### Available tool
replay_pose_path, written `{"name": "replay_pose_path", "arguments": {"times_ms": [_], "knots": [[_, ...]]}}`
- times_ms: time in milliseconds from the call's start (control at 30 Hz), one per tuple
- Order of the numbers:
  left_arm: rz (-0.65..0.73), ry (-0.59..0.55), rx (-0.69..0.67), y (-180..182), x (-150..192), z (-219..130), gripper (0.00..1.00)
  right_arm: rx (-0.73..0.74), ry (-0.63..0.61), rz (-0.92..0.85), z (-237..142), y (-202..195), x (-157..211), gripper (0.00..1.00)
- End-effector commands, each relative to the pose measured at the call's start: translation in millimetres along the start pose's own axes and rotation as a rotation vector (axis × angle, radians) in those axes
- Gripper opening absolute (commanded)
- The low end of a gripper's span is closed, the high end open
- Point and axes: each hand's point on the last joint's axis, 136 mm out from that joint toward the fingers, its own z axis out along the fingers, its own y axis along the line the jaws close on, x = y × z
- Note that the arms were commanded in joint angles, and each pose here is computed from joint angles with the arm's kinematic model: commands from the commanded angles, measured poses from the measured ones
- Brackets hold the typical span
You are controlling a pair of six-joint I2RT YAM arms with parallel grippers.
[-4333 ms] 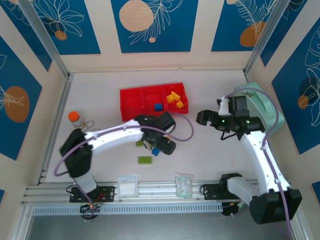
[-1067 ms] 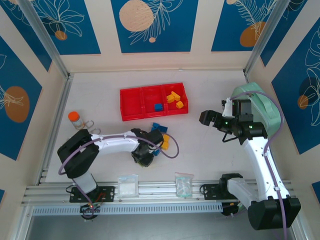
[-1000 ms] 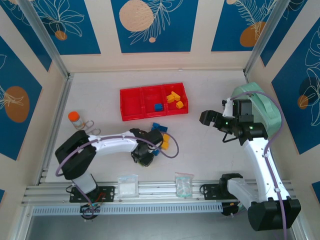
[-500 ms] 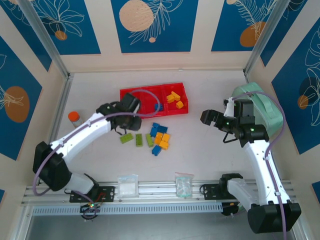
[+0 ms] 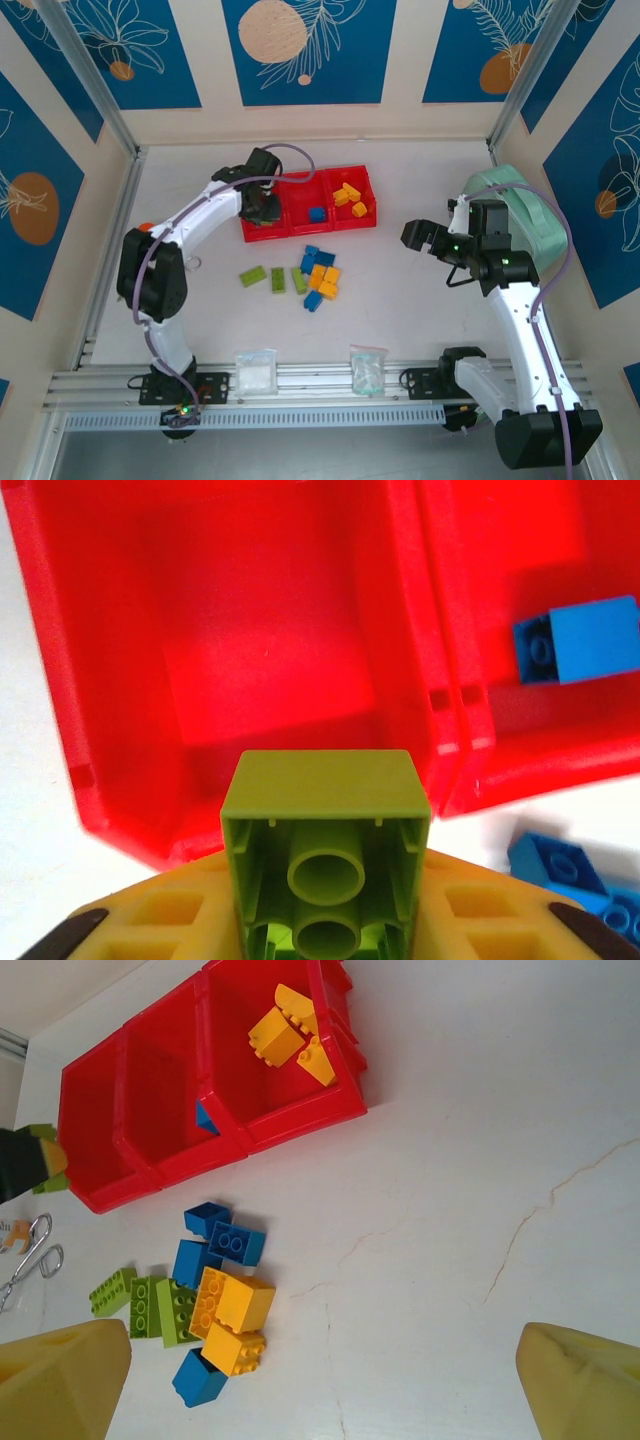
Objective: Sort the legos into containers by color
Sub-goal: Place the lego in the container.
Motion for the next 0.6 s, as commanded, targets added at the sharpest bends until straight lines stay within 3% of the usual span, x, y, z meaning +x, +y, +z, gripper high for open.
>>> {"name": "replay_pose_path", "arguments": {"times_ms": [0,267,400,567], "knots": [[-0.031,-0.062,0.064,-11.1,-25.5,-1.4,0.40,-0.034,-0.002,-0.011,-1.5,5.3,2.0,0.99],[0.005,-0.117,0.051,-5.1,-40.5,-11.5,0.58,-0.033,0.005,-0.013,0.6,4.7,2.7,0.99],[0.021,-0.149,0.048,1.6,-33.1,-29.9,0.77,-0.028,0.007,-0.013,1.3,3.6,3.6,0.99],[0.003,-0.106,0.103,3.3,7.5,-44.7,1.00,-0.030,0.012,-0.013,2.9,3.5,4.5,0.99]]}}
